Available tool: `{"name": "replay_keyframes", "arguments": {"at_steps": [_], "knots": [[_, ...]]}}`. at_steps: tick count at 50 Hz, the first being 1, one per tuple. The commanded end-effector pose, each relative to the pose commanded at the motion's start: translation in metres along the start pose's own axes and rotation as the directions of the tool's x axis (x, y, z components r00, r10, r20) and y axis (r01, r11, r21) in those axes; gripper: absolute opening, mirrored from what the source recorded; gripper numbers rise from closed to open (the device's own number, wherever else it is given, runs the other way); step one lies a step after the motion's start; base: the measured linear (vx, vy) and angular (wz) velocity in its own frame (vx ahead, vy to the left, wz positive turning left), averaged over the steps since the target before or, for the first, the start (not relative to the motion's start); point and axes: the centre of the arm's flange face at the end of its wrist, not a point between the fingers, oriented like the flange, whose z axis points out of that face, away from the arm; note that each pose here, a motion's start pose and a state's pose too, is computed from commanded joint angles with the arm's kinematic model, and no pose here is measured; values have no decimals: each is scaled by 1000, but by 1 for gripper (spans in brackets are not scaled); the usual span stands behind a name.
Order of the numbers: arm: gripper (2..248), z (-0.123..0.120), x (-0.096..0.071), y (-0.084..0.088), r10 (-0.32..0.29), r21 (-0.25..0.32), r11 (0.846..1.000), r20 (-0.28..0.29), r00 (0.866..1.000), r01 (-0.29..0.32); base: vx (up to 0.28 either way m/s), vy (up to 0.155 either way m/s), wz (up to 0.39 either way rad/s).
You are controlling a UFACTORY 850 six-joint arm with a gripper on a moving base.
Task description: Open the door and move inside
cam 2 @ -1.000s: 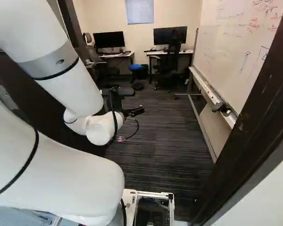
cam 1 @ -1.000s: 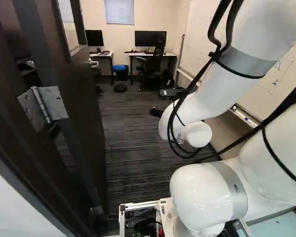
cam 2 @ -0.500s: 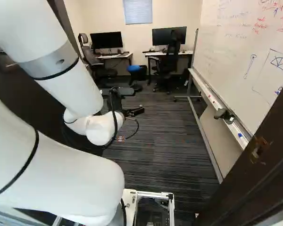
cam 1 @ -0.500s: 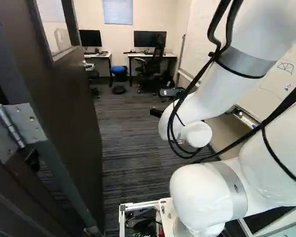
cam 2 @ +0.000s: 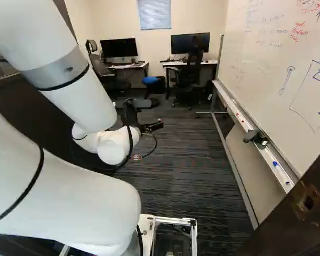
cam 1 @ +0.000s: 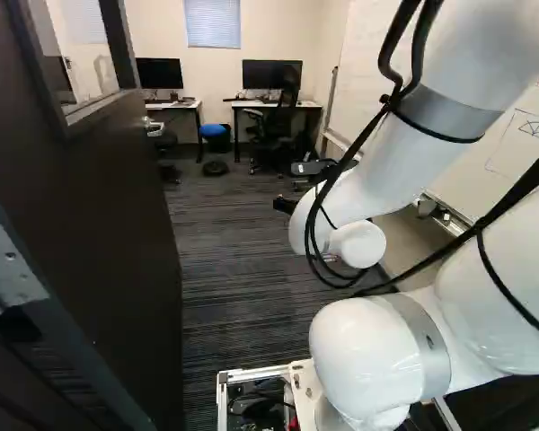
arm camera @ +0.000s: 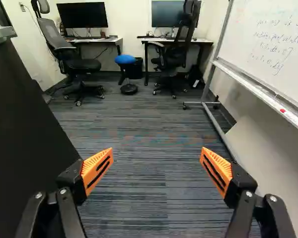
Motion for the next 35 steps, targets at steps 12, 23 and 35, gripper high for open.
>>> {"name": "replay_keyframes", "arguments": {"at_steps": [12, 23, 35], "knots": [[247, 0, 0, 0, 0, 0, 1000, 0, 1000, 0, 190, -25, -7], [247, 0, 0, 0, 0, 0, 1000, 0, 1000, 0, 205, -24, -6], [247, 0, 0, 0, 0, 0, 1000, 0, 1000, 0, 200, -9, -17]]}}
